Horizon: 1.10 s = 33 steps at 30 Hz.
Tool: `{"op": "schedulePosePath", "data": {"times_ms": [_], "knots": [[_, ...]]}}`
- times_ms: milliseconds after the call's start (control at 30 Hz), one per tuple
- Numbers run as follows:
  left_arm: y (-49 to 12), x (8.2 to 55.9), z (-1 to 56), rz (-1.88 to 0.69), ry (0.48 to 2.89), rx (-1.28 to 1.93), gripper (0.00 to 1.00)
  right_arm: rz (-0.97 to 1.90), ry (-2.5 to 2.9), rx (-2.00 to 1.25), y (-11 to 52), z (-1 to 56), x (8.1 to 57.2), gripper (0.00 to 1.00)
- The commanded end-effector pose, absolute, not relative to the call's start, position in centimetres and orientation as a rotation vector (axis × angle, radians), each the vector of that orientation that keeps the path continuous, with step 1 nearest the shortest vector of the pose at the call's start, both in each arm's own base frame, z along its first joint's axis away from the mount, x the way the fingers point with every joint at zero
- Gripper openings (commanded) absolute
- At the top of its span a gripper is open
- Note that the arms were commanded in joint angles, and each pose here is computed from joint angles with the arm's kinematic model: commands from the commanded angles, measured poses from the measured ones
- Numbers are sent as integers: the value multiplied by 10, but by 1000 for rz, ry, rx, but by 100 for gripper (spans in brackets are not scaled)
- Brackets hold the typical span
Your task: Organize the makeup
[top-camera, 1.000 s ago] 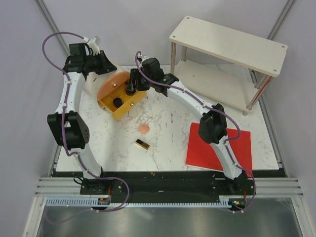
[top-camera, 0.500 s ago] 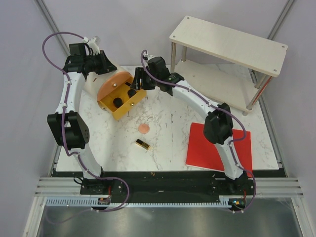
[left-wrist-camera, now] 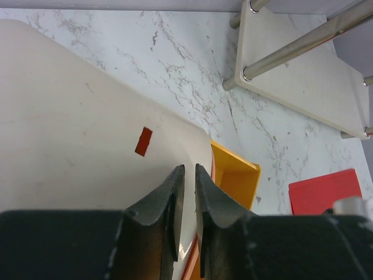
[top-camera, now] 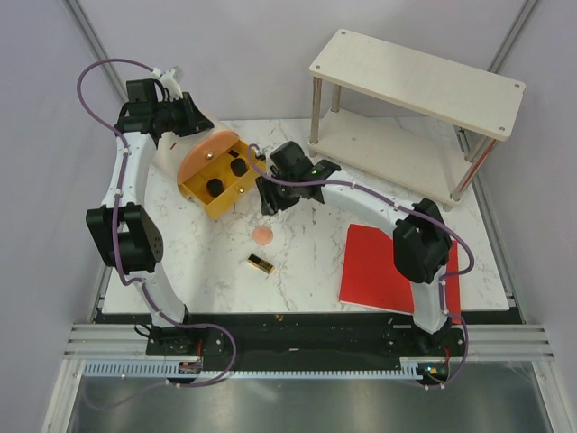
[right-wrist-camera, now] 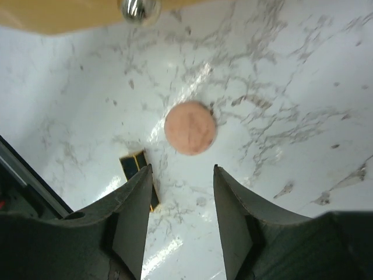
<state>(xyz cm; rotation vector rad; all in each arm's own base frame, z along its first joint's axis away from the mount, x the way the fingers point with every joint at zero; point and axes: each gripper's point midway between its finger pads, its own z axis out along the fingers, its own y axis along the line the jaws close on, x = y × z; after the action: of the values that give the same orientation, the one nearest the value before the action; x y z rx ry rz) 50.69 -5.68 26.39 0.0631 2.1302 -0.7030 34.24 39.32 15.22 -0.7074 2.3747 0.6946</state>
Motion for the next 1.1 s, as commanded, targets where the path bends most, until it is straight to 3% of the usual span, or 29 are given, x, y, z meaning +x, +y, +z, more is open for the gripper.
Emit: {"op": "schedulePosePath", "data": {"times_ms": [0, 567, 667, 767, 800, 867, 1067], "knots": [[-39, 459, 170, -678, 2506, -130, 23, 598, 2382, -895, 400, 118, 314, 53], [-39, 451, 173, -663, 2505, -121, 24, 505, 2518, -774, 419, 33, 324, 54], [-39, 451, 172, -665, 2506, -122, 24, 490, 2531, -737, 419, 28, 328, 46], [-39, 451, 172, -665, 2506, -123, 24, 484, 2539, -739, 418, 25, 327, 22], [-38, 451, 172, -663, 2505, -123, 24, 482, 2544, -736, 417, 23, 327, 19], [-39, 450, 171, -666, 2509, -124, 24, 468, 2562, -747, 414, 20, 324, 13], [-38, 449, 170, -664, 2511, -125, 24, 437, 2564, -738, 401, 36, 323, 8]]}}
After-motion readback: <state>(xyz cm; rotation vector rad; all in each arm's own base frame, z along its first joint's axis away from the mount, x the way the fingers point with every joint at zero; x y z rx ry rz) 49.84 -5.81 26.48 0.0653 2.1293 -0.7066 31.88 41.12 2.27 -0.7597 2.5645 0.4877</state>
